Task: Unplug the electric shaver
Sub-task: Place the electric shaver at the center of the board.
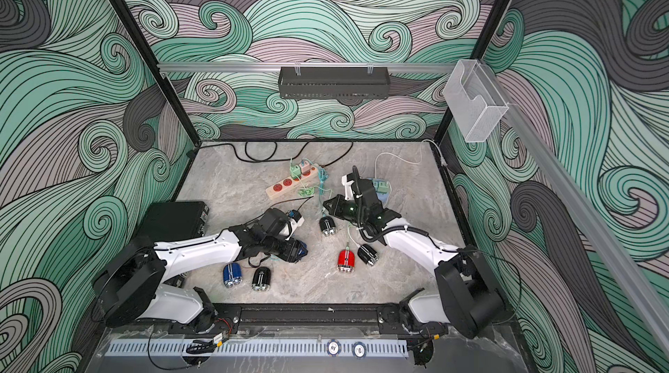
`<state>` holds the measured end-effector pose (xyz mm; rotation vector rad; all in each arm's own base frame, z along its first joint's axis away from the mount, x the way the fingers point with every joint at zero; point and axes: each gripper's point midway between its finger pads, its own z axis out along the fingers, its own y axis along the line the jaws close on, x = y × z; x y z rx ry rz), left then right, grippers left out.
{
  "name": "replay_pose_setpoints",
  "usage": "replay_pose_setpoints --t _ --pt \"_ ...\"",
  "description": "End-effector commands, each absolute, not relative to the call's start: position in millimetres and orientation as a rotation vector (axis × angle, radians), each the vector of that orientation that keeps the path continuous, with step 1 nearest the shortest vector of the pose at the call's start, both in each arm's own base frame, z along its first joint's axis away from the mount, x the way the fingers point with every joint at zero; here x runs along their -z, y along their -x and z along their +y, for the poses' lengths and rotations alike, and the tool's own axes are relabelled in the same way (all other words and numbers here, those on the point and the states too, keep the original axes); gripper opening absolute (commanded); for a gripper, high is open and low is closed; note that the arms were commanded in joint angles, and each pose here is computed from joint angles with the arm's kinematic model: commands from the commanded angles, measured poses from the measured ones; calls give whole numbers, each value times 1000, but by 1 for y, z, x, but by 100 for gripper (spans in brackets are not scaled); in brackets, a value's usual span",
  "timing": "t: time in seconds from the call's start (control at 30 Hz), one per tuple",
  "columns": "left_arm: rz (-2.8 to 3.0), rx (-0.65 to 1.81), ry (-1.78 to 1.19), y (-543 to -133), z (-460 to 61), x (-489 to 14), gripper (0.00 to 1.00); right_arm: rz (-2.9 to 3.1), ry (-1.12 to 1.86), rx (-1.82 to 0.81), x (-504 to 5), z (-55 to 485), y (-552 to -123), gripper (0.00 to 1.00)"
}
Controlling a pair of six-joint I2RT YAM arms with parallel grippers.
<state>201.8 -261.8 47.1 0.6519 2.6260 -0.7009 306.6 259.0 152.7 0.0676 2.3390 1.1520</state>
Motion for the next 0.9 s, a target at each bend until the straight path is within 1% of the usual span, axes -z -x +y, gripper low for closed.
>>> replay_pose_setpoints --t 0.0,0.07,0.17,0.37,0.4,0.5,0.57,0.67,0.73,0.87 --pt "2700 626 -583 -200 -255 -48 29 2349 -5 -1155 -158 261 -301 4" --pt "2739 615 -564 -194 -254 -46 29 2365 10 -1152 -156 260 -297 5" --pt "2821 535 -568 -182 -249 -33 30 2374 21 -1143 -154 258 -293 5" --pt "2882 473 -560 -171 -245 -28 36 2391 76 -1201 -151 267 -285 6" --pt "2885 477 -556 -170 -245 -28 38 2394 90 -1216 -150 270 -283 6" --pt "2888 491 -552 -169 -246 -31 57 2400 114 -1233 -148 275 -278 6" --pt "2880 494 -550 -170 -246 -36 65 2404 125 -1240 -147 278 -276 6" --pt "2855 469 -530 -176 -245 -48 70 2406 156 -1261 -146 285 -273 6" --pt "2811 472 -525 -184 -245 -66 73 2409 194 -1282 -145 293 -270 7" --pt "2780 479 -491 -201 -237 -89 74 2419 254 -1320 -141 311 -266 7"
